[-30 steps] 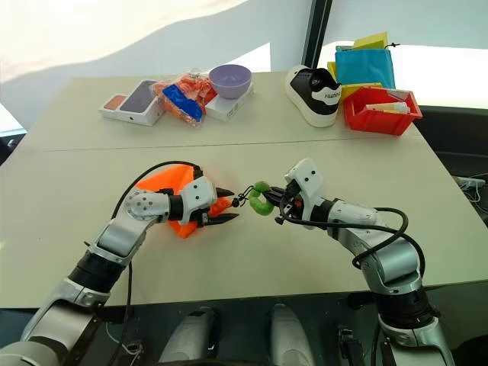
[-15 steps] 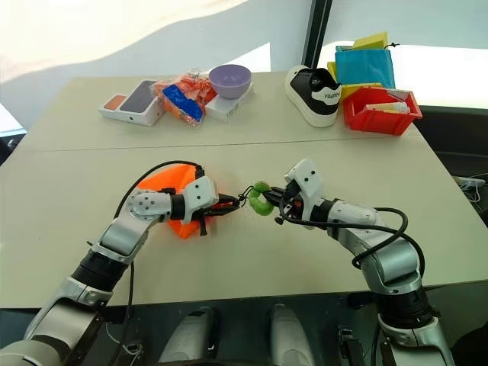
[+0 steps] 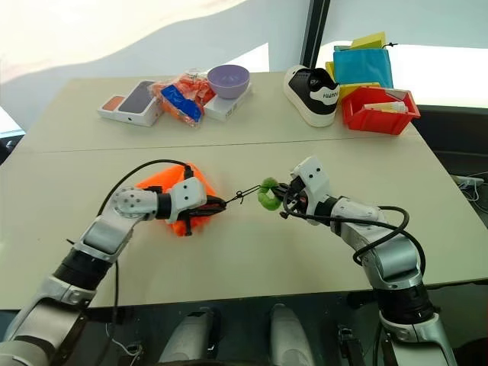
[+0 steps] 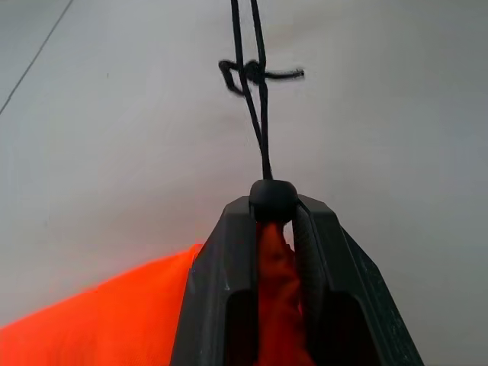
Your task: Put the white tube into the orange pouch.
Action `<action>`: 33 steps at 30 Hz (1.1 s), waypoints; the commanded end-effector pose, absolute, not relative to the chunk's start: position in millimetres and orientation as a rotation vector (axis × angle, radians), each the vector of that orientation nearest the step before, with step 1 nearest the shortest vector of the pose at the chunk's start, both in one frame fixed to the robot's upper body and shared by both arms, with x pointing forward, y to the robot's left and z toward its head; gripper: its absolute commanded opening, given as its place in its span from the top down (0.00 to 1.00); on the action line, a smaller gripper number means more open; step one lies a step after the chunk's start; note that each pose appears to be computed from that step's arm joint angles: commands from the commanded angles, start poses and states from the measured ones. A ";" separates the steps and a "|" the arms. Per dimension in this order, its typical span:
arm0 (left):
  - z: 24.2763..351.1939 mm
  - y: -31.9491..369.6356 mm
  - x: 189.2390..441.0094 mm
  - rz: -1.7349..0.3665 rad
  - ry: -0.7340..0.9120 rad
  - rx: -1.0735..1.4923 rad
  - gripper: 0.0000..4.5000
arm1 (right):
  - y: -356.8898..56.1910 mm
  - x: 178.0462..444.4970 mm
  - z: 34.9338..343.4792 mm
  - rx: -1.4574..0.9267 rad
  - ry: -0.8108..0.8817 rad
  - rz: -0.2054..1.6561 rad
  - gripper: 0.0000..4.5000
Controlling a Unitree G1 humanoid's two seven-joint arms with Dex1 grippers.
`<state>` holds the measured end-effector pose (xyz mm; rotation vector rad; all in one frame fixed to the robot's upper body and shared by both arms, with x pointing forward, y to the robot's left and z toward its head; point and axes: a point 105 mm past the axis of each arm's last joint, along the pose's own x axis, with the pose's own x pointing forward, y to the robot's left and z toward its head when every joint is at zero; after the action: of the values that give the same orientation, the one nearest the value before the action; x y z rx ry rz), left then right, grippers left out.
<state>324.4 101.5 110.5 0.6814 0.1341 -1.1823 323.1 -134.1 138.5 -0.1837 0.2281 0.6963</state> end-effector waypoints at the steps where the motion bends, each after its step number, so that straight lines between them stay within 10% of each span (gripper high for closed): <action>1: 109.5 123.0 317.9 -1.164 0.190 0.699 0.97 | -159.9 340.4 148.7 -0.251 0.200 0.553 1.00; 10: 113.1 141.6 311.0 -1.101 0.227 0.665 0.97 | -155.3 343.2 143.6 -0.321 0.217 0.576 1.00; 14: 128.6 147.3 305.2 -1.076 0.215 0.493 0.55 | -132.7 320.1 137.8 -0.337 0.241 0.780 0.76; 19: 144.5 169.1 297.1 -0.985 0.223 0.348 0.00 | -137.0 318.1 142.3 -0.390 0.194 0.755 0.18; 33: 130.4 282.5 274.9 -0.380 0.167 0.175 0.00 | -187.5 320.5 141.3 -0.187 0.083 0.708 0.18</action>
<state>276.3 272.2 125.0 0.1431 0.2064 -0.4422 321.5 -183.9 132.4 -0.2159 0.1343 0.7041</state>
